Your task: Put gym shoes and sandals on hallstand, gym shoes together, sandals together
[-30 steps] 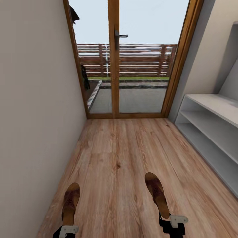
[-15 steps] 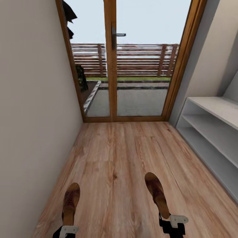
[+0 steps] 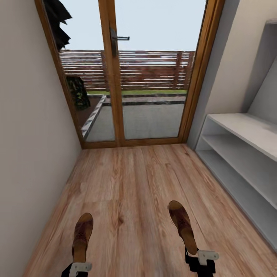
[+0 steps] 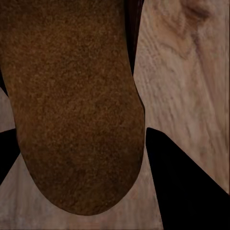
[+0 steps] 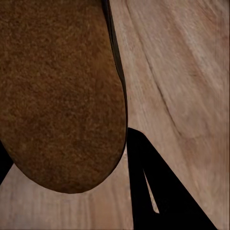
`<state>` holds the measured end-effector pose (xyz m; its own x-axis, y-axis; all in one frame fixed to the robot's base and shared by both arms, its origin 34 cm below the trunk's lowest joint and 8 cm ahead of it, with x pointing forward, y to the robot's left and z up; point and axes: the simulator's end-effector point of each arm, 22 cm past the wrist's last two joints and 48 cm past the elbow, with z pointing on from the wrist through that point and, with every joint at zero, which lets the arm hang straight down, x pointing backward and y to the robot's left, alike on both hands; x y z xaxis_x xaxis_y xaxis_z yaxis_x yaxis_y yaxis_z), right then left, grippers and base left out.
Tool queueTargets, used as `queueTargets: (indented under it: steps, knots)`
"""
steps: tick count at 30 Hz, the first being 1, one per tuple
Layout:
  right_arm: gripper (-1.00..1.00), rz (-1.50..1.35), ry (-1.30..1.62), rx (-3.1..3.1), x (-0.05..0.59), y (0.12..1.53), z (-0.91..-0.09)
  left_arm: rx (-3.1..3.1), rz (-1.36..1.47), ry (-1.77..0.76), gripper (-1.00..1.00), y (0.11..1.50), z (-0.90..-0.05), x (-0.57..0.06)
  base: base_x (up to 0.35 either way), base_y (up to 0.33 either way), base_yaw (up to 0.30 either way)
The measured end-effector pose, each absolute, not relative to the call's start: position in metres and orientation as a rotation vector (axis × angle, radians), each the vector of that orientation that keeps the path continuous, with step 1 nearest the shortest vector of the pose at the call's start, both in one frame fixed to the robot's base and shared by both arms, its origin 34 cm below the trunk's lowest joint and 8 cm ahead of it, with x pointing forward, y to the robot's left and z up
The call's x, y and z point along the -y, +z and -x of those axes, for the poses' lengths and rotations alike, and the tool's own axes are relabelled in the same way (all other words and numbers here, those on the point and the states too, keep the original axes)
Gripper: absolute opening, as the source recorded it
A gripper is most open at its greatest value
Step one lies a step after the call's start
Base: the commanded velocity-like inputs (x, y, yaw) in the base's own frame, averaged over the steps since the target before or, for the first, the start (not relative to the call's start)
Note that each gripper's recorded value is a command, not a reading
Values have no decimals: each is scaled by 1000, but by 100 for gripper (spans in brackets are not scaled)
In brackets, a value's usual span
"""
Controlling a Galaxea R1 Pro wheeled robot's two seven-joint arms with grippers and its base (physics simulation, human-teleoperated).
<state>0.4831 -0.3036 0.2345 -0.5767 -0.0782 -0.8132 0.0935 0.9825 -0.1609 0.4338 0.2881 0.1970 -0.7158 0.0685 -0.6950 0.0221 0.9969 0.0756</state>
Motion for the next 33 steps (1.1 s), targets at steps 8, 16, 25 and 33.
queueTargets:
  steps: [8,16,25,33]
  knots:
    - [-100,-11,-230,-2174,304,234,-483,-2368,-61,79,-100,197,-434,-288,332,-70,-283]
    - [-100,-11,-229,-2174,303,234,-483,-2368,-60,79,-100,197,-434,-288,335,42,-284]
    - [-100,-8,-228,-2176,303,234,-483,-2368,-59,80,-100,197,-434,-289,294,212,-284]
    - [-100,-8,-228,-2177,303,234,-482,-2368,-57,80,-100,197,-434,-289,279,241,-284]
